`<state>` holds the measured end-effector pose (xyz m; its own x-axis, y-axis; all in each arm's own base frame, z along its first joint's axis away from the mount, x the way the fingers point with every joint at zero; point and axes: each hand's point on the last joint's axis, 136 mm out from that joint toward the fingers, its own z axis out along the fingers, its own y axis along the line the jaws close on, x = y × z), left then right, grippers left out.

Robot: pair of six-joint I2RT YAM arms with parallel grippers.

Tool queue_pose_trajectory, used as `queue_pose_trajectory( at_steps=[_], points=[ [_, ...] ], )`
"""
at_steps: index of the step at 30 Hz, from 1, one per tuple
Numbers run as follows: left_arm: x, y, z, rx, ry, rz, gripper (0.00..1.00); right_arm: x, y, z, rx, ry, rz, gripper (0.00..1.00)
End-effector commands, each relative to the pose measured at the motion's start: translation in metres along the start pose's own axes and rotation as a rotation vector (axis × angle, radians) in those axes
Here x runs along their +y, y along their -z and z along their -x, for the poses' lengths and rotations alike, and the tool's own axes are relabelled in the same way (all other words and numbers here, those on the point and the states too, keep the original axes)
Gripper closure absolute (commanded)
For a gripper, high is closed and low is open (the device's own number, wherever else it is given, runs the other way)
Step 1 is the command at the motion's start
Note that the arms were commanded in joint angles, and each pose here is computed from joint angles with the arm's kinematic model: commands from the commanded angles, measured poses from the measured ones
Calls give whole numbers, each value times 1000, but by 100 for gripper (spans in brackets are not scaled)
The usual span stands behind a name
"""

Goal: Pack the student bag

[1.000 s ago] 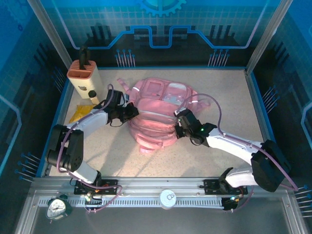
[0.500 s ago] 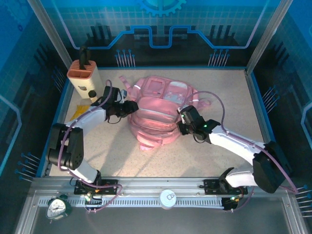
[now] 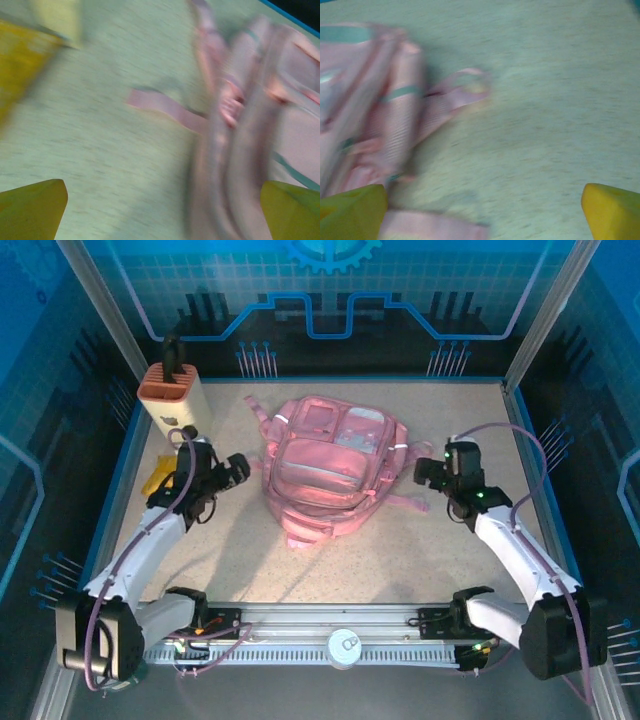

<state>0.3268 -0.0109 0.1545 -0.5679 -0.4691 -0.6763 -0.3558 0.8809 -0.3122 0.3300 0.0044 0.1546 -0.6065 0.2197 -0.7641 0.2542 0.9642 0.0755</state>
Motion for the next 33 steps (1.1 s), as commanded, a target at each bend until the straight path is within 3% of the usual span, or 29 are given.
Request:
queue_pose_trajectory(
  at_steps=[1,5,9,12,14,16,20,22,33],
  points=[
    [70,1,28,-214,-99,328,1,-39,-16,17,-154,-48,-124,0],
    [67,-23,26,-335,-201,213,1,-50,-41,13,-252,-9,-109,0],
    [38,-43,16,-413,-273,12,1,-22,-62,8,-330,74,57,0],
    [22,-53,19,-429,-296,-66,1,3,-64,15,-371,154,180,0],
    [10,-56,20,-470,-333,-132,1,8,-74,9,-341,163,212,0],
    [8,-67,15,-451,-344,-150,1,23,-75,5,-332,223,268,0],
    [3,-85,4,-433,-380,-182,1,36,-74,-8,-430,295,275,0],
    [11,-91,9,-398,-350,-126,1,28,-85,-4,-366,261,211,0],
    [10,-92,9,-399,-356,-117,1,33,-84,-5,-371,296,201,0]
  ],
)
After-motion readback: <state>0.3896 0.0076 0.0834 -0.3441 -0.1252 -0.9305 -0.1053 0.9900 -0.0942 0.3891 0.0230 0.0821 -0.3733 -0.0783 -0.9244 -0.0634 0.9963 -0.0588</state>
